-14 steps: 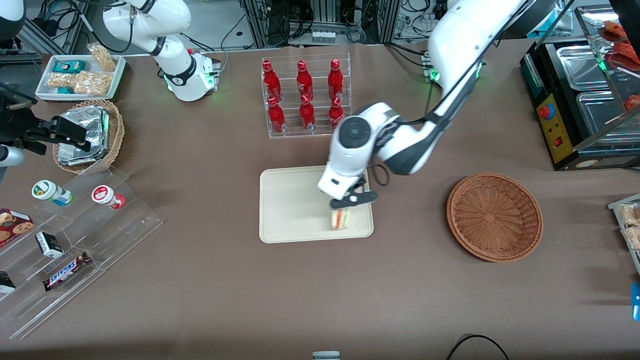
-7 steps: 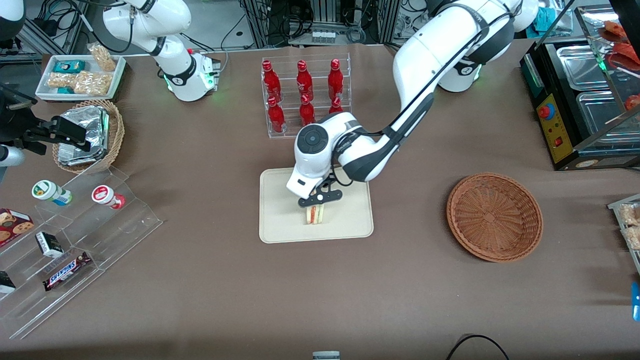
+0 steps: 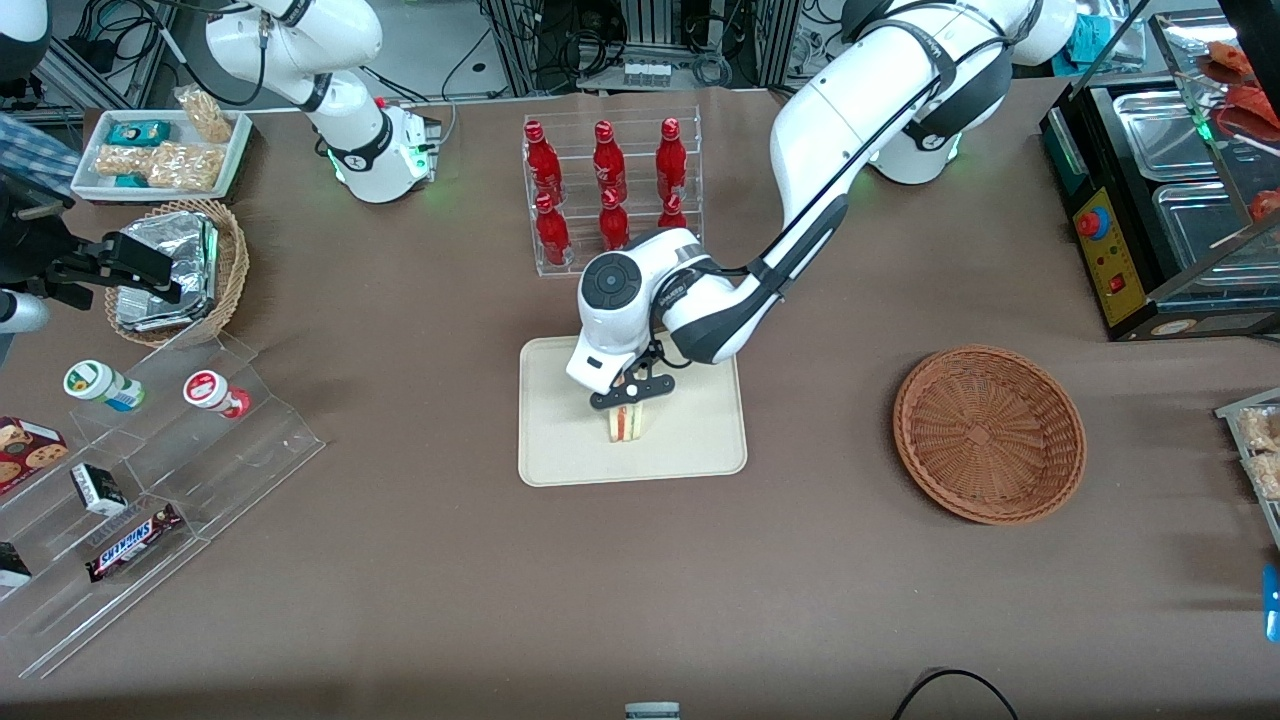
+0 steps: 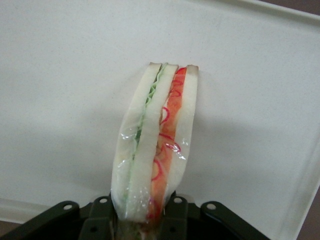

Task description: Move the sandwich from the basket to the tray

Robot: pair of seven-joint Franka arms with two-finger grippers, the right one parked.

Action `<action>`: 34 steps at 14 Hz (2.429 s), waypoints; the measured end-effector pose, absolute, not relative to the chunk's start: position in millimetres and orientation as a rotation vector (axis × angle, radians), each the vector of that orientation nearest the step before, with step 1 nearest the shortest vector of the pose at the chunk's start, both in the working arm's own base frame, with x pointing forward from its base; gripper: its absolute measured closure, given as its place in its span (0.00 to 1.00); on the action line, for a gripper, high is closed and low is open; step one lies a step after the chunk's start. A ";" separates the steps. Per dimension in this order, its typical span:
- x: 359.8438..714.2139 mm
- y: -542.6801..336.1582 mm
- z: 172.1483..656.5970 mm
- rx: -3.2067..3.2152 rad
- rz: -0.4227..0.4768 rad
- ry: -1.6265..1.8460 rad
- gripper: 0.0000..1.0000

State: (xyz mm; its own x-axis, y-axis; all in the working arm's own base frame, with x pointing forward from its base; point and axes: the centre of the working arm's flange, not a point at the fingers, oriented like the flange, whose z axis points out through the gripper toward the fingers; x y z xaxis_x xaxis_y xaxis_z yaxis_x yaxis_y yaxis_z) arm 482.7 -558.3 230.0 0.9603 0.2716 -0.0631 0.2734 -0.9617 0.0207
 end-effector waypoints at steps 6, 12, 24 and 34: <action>495.3 -559.9 284.9 3.049 -0.009 0.468 0.01; 520.3 -487.5 398.7 3.160 0.037 0.635 0.00; 546.2 -284.9 420.3 3.328 -0.074 0.478 0.00; 528.9 -108.8 530.8 3.233 -0.235 0.001 0.00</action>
